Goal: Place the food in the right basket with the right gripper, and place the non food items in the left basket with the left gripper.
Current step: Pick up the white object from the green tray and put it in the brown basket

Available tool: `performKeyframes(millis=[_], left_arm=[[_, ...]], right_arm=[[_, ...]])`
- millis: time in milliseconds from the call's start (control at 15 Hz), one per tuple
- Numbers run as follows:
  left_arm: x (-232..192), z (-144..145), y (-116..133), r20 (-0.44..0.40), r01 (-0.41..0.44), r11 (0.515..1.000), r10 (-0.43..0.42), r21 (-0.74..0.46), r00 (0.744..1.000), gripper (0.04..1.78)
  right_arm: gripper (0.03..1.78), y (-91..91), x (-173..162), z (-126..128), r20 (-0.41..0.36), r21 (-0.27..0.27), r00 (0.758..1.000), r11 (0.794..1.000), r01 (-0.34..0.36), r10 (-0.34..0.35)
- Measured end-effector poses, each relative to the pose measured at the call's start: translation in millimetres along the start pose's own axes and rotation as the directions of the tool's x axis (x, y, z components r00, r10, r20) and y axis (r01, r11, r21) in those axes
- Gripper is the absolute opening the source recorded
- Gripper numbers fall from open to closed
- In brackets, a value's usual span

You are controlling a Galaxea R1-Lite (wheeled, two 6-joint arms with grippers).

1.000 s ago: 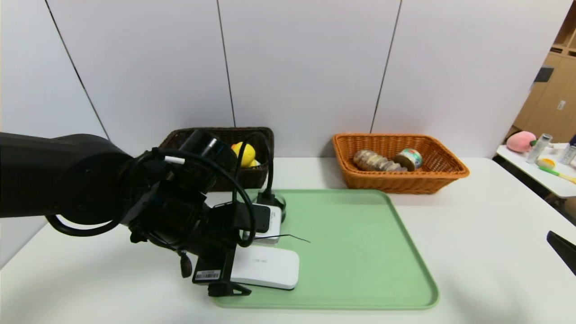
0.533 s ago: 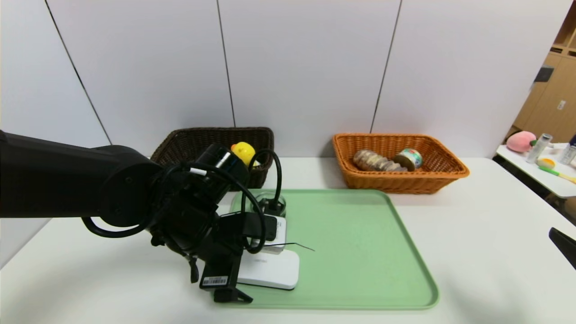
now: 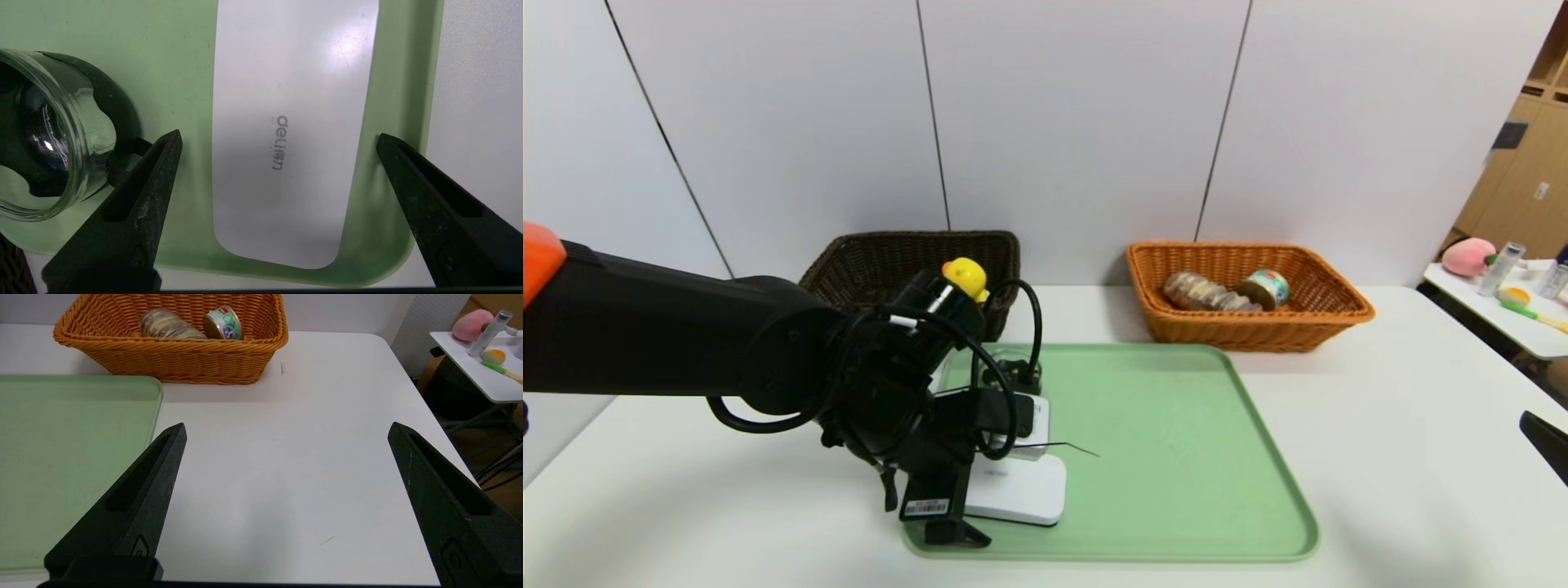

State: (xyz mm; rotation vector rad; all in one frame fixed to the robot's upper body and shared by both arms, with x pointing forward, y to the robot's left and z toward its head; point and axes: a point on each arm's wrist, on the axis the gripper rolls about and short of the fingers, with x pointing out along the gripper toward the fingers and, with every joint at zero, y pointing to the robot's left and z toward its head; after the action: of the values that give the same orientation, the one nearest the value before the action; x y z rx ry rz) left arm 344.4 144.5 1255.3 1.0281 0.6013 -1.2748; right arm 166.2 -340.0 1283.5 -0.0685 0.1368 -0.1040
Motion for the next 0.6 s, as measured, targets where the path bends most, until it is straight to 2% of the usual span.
performKeyframes(millis=[533,600], left_arm=[[3.5,-1.6,-0.7,-0.007,0.017,1.0,-0.017,-0.008,1.0,1.69],[3.9,-1.6,-0.8,-0.008,0.018,1.0,-0.018,-0.006,1.0,1.53]], right_arm=[[1.7,0.4,0.3,-0.3,-0.002,0.002,1.0,1.0,-0.013,0.013],[1.7,0.4,0.2,-0.3,-0.001,0.001,1.0,1.0,-0.013,0.013]])
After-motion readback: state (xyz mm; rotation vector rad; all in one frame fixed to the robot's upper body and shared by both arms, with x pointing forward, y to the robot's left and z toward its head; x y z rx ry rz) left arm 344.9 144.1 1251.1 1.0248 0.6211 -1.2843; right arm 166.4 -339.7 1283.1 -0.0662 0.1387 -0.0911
